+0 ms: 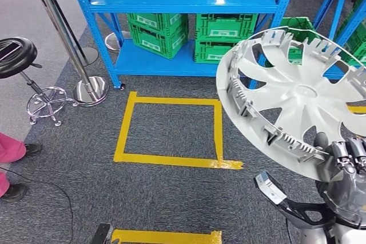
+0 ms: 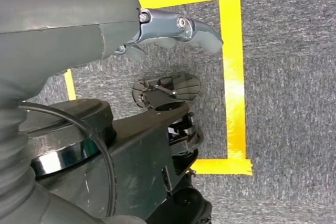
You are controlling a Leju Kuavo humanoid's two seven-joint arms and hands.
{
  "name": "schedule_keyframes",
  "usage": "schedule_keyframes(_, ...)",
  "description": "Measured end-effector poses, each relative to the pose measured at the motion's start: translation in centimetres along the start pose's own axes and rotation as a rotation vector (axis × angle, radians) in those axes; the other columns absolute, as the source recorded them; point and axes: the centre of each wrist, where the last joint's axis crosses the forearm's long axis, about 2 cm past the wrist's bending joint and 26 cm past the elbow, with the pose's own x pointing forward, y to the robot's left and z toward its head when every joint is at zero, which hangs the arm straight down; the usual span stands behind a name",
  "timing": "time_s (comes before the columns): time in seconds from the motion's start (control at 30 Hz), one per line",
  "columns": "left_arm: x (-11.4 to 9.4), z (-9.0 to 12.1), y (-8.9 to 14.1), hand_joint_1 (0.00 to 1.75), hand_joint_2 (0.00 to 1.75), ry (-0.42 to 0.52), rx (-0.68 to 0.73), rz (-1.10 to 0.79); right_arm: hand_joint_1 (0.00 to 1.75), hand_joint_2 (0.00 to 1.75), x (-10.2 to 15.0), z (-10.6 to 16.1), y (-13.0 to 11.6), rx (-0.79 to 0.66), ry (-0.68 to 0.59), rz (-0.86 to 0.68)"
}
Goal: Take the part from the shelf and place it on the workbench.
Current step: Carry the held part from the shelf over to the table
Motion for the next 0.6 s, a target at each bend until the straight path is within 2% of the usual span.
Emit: schedule_keyframes(0.6,0.02,-0.04,0.26,0.0,1.75,-0.001,0.004,-0.011,1.75,1.75,0.79,0.05,0.25,0.008,0.066,-0.034)
